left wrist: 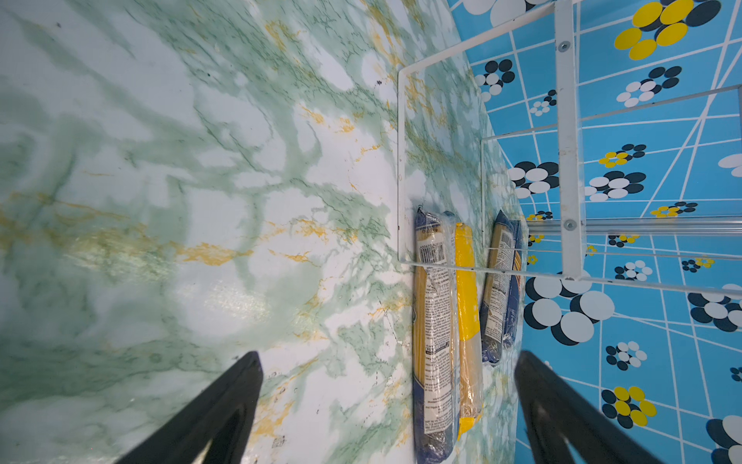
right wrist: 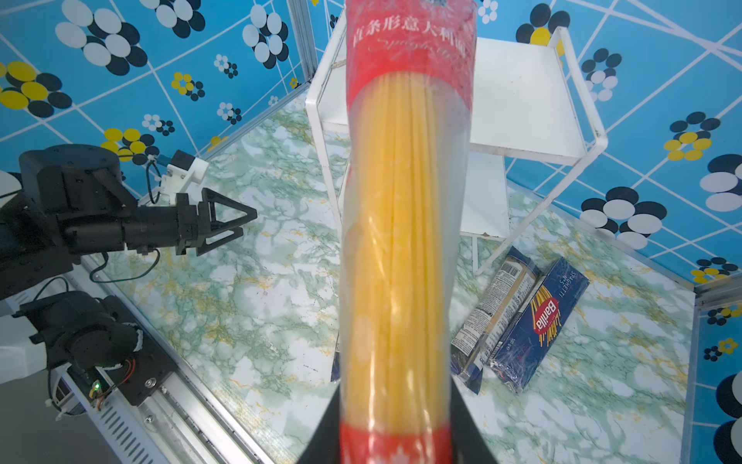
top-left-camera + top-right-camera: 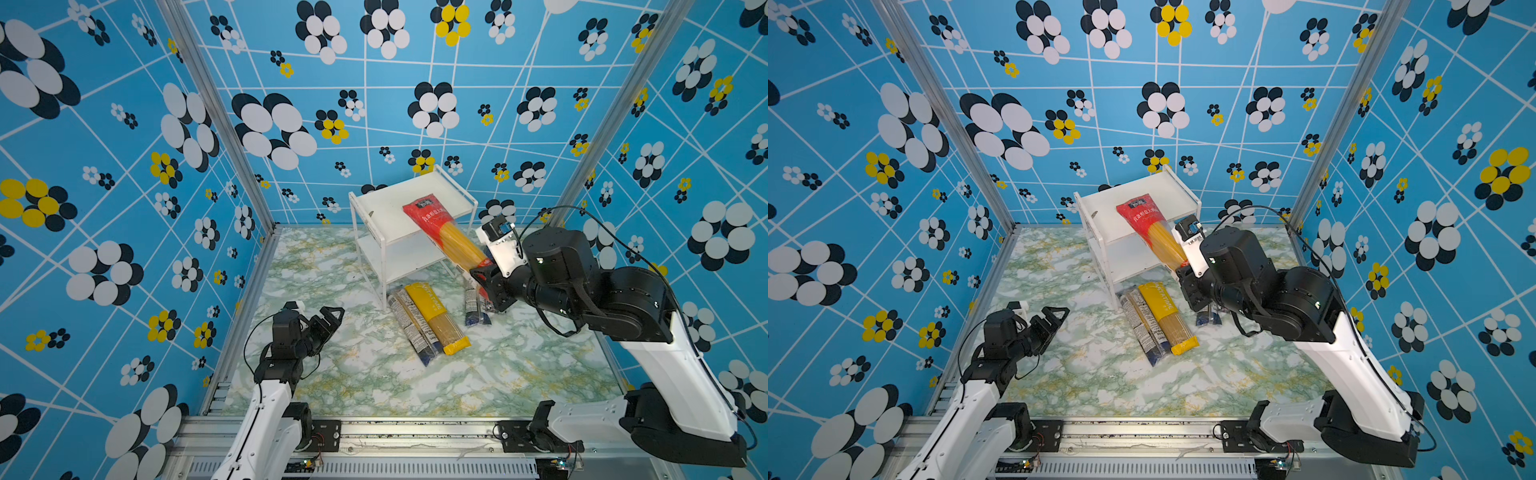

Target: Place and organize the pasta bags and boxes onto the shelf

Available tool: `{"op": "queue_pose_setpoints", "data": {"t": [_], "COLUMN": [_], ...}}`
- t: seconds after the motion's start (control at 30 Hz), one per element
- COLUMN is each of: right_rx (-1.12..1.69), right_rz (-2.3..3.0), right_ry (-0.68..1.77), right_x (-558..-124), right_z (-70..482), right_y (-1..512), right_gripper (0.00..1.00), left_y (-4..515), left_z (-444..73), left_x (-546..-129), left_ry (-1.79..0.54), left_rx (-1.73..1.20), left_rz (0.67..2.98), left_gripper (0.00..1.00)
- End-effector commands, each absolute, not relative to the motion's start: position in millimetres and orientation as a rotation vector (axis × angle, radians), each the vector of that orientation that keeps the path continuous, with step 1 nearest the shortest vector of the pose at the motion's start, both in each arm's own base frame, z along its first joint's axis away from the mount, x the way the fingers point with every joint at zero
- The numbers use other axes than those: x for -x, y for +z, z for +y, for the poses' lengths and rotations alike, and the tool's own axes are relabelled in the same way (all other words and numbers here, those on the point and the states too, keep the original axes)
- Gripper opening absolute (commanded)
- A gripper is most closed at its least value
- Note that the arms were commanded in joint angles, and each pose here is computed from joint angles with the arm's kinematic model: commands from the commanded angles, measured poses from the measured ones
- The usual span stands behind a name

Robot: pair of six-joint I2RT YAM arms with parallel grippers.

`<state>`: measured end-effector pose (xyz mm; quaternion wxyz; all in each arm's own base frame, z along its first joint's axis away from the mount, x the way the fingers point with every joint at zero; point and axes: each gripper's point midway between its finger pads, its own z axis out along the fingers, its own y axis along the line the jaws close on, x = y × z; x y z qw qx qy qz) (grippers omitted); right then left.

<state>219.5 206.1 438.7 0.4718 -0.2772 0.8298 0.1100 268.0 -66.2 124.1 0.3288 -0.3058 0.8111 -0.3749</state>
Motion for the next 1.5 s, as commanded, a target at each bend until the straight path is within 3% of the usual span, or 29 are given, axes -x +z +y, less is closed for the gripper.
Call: {"op": "queue_pose_setpoints", "data": {"t": [0.0, 0.83, 1.47], "right_rx": [0.548, 0.49, 0.366], "right_rz": [1.866, 1.846, 1.806], "right_ry": [0.35, 0.555, 0.832], "right_x": [-234, -323, -365], "right_z": [207, 265, 318], "right_y": [496, 528, 528], "right_gripper": [0.0, 0.0, 0.0], "left_y": [141, 136, 138], "left_z": [-66, -67, -68], "left_x": [-276, -277, -276], "left_ry": [-1.007, -1.002, -1.006], "left_rx": [0.769, 0.752, 0.748], "left_rz": [2.082, 2.097, 2.097], "left_gripper": [0.99, 0.99, 0.99]}}
